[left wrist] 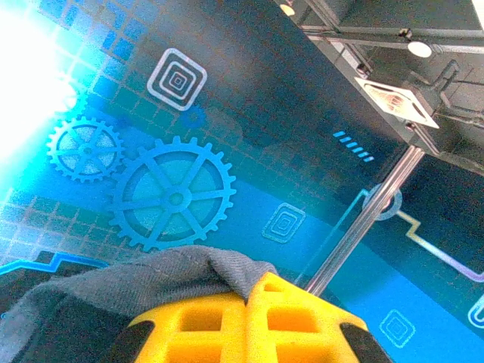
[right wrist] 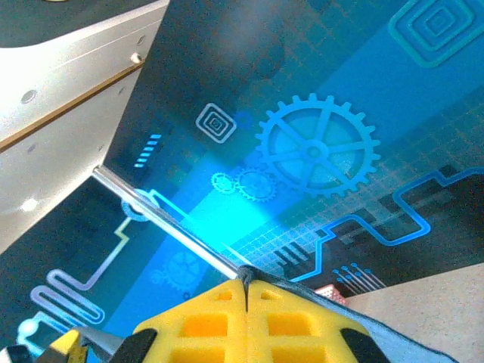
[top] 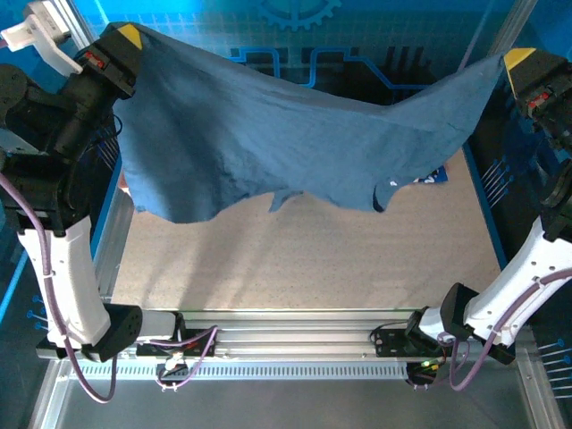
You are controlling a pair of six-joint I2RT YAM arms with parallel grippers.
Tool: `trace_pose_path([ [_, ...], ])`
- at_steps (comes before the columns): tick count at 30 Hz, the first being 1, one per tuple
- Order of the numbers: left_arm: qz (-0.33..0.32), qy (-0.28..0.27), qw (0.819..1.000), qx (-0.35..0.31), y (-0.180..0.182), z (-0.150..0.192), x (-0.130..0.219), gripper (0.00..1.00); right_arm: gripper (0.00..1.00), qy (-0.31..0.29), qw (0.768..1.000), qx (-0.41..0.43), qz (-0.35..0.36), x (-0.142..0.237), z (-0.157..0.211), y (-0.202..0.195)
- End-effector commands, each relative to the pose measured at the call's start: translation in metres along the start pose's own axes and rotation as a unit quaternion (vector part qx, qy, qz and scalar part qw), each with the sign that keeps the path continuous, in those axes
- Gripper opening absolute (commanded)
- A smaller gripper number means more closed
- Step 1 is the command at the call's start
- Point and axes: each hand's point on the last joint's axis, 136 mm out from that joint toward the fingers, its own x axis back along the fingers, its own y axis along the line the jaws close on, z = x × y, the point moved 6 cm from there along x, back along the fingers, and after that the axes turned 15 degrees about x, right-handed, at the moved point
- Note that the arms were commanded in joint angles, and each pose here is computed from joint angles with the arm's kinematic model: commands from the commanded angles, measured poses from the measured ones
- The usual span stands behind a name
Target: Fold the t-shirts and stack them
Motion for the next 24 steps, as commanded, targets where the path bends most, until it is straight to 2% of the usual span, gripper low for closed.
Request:
trace_pose_path([
  [1,0.013,0.018,1.000,-0.004,0.010,0.001,-0.027,0.00,0.00,-0.006,1.000,-0.025,-0.003,-0.014,-0.016,-0.021],
  [7,0.004,0.060,0.997,0.039,0.048,0.015,-0.082,0.00,0.00,0.001,1.000,-0.030,-0.003,-0.047,-0.023,-0.051],
  [14,0.018,0.092,0.991,0.098,0.091,0.028,-0.153,0.00,0.00,0.022,0.999,-0.032,-0.018,-0.120,-0.019,-0.099],
  [20,0.049,0.065,0.989,0.126,0.121,0.025,-0.198,0.00,0.00,-0.013,0.997,-0.055,-0.044,-0.172,-0.033,-0.148],
  [24,0.070,0.030,0.989,0.128,0.132,0.011,-0.207,0.00,0.00,-0.077,0.993,-0.060,-0.066,-0.173,-0.057,-0.157],
])
